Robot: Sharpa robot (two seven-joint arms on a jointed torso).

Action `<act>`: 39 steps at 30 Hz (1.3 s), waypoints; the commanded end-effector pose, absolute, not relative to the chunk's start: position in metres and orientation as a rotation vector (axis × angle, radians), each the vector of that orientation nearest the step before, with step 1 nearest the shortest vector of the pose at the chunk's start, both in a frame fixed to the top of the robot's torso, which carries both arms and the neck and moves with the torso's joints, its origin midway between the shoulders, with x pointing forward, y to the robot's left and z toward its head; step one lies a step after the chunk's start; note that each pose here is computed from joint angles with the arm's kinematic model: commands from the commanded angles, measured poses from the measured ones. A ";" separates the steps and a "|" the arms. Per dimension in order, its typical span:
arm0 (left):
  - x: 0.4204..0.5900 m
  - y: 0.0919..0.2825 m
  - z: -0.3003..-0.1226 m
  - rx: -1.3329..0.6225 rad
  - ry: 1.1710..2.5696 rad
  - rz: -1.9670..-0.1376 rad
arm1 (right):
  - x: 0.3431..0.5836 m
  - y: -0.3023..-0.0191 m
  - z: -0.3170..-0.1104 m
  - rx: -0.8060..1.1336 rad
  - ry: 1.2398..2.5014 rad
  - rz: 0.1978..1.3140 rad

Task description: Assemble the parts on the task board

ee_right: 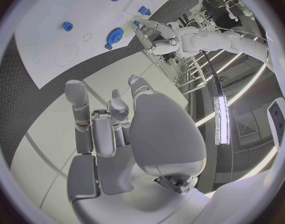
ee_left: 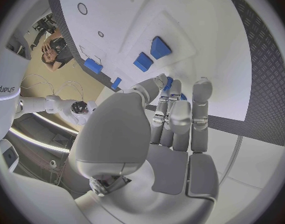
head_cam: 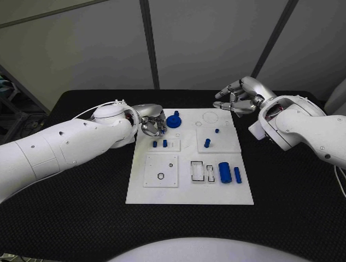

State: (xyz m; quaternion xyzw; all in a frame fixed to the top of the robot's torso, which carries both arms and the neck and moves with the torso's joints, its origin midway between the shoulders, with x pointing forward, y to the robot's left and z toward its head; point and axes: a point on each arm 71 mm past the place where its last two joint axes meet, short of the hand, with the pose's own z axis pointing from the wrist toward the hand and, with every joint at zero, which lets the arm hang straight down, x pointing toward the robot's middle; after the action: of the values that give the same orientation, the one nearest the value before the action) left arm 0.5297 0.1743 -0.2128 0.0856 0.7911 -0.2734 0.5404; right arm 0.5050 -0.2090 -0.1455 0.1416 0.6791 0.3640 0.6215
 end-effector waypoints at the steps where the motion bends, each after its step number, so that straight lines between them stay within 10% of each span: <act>1: 0.529 0.174 -0.215 0.203 1.899 -0.645 | 0.505 -0.208 -0.144 0.315 1.560 0.844; 28: 0.529 0.186 -0.213 0.176 1.873 -0.622 | 0.504 -0.205 -0.154 -0.005 1.682 0.643; 39: 0.525 0.222 -0.199 -0.114 1.764 -0.808 | 0.498 -0.200 -0.162 -0.261 1.624 0.489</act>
State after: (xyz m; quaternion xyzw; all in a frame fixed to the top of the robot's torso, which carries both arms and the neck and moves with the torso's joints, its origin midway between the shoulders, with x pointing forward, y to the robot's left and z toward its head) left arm 0.5239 0.2218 -0.2068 0.0211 0.7805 -0.2809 0.5581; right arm 0.4991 -0.2025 -0.1622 -0.0584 0.7231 0.2507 0.6410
